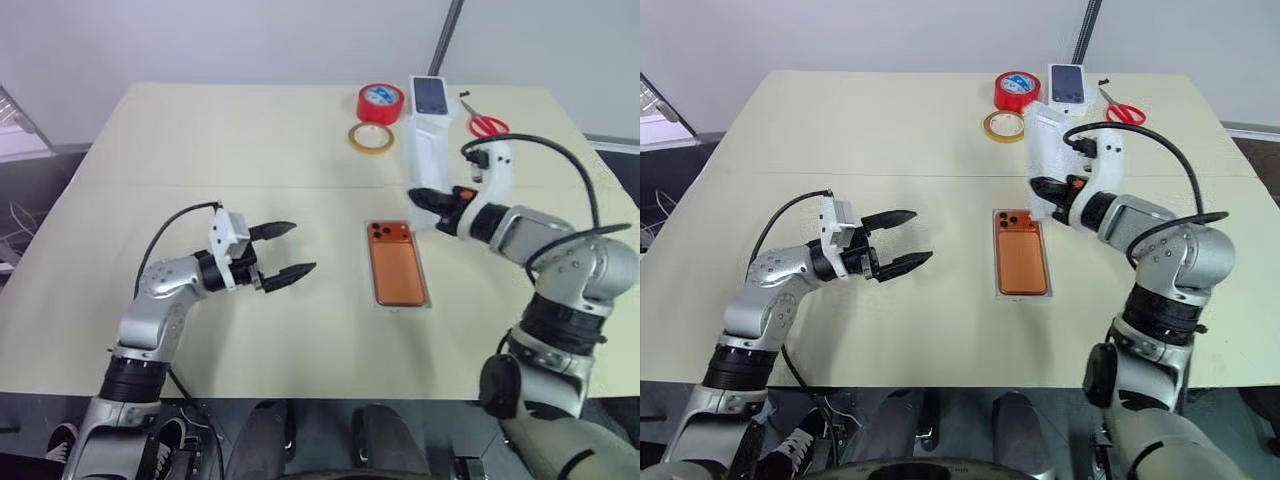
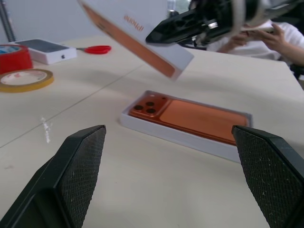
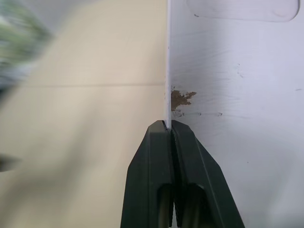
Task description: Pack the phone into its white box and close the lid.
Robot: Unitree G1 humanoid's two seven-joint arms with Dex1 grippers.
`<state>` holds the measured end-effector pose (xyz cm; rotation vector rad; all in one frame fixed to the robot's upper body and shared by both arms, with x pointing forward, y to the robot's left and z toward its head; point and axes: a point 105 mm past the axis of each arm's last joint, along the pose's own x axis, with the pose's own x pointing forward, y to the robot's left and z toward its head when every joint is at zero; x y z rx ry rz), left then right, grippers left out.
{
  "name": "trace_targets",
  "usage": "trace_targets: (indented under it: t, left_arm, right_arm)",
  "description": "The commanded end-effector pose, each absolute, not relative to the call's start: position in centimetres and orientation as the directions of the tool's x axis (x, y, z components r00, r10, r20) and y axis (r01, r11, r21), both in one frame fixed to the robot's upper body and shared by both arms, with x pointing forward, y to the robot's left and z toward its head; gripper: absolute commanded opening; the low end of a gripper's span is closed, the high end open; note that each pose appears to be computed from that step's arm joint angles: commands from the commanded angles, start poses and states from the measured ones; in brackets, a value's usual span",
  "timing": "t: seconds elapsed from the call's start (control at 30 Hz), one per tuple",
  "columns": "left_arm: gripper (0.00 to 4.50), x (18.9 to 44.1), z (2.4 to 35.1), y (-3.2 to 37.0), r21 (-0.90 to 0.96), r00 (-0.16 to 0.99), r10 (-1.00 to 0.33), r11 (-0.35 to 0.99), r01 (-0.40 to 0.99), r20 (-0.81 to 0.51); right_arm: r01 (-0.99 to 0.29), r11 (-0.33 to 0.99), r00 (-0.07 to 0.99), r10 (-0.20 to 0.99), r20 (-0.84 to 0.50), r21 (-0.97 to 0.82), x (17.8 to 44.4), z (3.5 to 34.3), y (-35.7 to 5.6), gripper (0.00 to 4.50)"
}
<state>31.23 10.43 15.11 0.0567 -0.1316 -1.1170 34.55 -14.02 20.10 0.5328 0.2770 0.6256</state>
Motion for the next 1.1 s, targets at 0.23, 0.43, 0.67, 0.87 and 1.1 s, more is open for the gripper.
trace_targets:
  t: [0.23,0.43,0.67,0.87,1.1]
  left_arm:
    - [3.17,31.2,16.7,10.2,0.08,0.446,-0.882,0.461,0.884,0.152]
    - [1.15,31.7,17.2,9.9,0.112,0.474,-0.863,0.496,0.861,0.174]
    - [1.15,31.6,16.7,8.6,0.115,0.461,-0.87,0.483,0.868,0.173]
    - [1.15,30.4,14.3,6.5,0.1,0.402,-0.909,0.412,0.905,0.107]
    - [1.15,30.6,12.7,4.6,0.058,0.392,-0.916,0.397,0.916,0.085]
  right_arm:
    - [-0.704,0.306,0.494,0.859,0.132,0.64,27.1,20.2,-8.6,0.0]
    - [-0.639,0.261,0.438,0.897,0.063,0.723,24.9,17.3,-8.5,0.0]
    - [-0.547,0.22,0.401,0.916,0.022,0.807,24.1,16.9,-8.0,0.0]
    - [-0.401,0.296,0.486,0.871,-0.073,0.867,26.5,15.7,-8.4,0.0]
    - [-0.326,0.344,0.578,0.81,-0.102,0.881,28.4,14.8,-9.7,0.0]
